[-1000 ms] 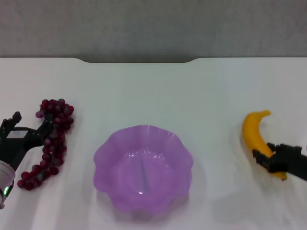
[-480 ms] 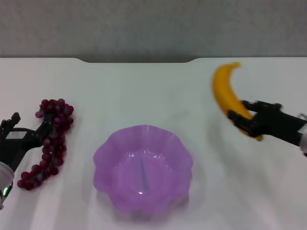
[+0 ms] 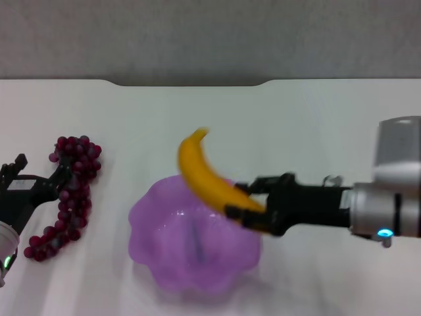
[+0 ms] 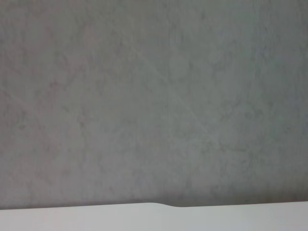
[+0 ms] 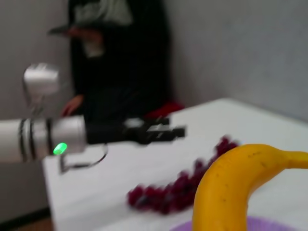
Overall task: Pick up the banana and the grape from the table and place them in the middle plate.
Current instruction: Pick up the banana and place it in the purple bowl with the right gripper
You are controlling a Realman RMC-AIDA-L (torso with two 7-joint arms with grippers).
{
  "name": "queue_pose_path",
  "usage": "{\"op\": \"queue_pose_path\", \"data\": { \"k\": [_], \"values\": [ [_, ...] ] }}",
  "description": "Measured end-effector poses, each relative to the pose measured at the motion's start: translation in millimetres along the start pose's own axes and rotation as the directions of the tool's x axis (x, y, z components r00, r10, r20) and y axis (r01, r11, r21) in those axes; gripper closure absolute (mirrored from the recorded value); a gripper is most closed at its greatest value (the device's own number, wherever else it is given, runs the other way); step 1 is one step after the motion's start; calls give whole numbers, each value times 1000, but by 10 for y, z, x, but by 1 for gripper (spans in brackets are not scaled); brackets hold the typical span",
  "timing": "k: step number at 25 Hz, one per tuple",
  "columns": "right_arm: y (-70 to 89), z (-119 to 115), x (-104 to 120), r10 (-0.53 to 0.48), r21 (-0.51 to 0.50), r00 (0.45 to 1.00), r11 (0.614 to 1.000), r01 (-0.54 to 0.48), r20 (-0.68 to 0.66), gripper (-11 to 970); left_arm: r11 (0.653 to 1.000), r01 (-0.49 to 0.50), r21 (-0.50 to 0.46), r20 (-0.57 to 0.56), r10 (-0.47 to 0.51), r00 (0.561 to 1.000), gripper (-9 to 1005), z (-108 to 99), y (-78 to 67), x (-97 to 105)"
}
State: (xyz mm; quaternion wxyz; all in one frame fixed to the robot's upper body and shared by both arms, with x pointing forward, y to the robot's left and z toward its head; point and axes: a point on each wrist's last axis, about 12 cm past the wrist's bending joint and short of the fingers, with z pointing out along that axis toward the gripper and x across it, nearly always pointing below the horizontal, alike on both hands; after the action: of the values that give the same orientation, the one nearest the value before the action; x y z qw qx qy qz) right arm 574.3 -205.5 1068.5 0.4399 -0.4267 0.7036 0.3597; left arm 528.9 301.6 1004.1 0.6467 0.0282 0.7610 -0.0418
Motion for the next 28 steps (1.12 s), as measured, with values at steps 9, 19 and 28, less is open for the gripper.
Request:
{"op": "queue_pose_path", "data": {
  "k": [9,19,28],
  "values": [
    [-14,325,54,-33,-6,961,999,33,-276,414,1000,0,3,3,-1,1000,118,10,-8,-9],
    [-126,413,27,-97,40,925,992,120,-367,404,1000,1,10,9,-1,1000,119,32,-29,-29],
    [-188,521,-150,-211,21,905,972,234,-368,395,1000,0,14,12,0,1000,119,47,-41,-42]
  ]
}}
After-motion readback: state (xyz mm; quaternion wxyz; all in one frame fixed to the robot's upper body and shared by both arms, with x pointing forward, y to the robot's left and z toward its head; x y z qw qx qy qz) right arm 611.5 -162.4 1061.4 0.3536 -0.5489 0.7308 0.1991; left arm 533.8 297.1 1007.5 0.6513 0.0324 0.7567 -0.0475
